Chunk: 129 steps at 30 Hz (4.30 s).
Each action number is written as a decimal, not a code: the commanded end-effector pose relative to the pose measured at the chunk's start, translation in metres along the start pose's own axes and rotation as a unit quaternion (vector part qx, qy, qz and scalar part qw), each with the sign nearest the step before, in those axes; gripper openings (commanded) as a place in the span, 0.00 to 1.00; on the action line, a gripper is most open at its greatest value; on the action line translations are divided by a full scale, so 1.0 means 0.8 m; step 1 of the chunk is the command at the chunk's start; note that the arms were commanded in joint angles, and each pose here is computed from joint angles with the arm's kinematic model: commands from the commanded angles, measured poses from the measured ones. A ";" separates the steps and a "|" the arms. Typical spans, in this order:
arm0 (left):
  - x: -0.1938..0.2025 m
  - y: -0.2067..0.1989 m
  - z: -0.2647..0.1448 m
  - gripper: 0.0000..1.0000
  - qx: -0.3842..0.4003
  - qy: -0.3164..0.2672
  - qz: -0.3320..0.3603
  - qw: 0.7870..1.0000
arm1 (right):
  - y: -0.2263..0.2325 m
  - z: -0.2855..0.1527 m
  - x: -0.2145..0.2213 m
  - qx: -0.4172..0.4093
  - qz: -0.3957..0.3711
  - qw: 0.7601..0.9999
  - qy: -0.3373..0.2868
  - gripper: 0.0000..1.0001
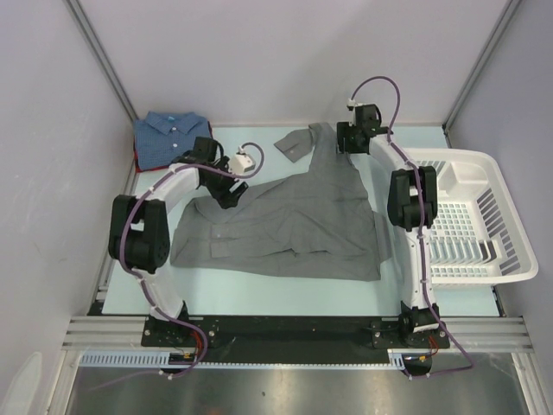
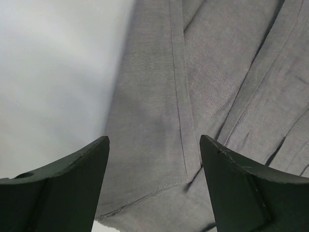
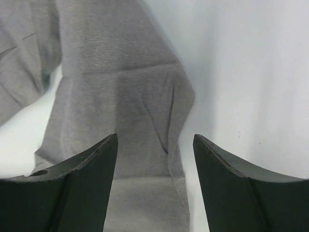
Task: Fold and stack the long sleeve shirts
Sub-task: Fold the shirt
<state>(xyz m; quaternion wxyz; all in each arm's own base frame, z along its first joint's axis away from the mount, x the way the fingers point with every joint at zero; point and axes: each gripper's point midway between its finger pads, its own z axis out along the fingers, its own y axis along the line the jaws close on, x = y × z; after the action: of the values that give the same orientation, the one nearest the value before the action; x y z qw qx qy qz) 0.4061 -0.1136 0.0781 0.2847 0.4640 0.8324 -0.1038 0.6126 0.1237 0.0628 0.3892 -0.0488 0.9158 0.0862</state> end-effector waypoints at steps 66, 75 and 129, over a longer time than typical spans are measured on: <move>0.046 -0.030 0.004 0.75 0.005 0.103 0.044 0.994 | 0.001 0.001 -0.042 0.003 0.049 0.998 -0.036 0.00; 0.082 -0.041 0.020 0.69 0.017 0.140 0.054 0.989 | 0.006 -0.013 -0.053 0.005 0.049 0.998 -0.048 0.00; 0.020 0.096 -0.079 0.00 -0.097 0.044 0.258 0.960 | 0.077 -0.315 -0.002 -0.104 -0.007 0.989 -0.107 0.00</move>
<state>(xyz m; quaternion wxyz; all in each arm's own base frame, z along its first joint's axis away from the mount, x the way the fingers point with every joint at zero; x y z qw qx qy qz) 0.4408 -0.0236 0.1032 0.2690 0.6192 0.7341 0.0728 0.4507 0.1321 0.2184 0.4545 -0.0696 0.8690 0.1828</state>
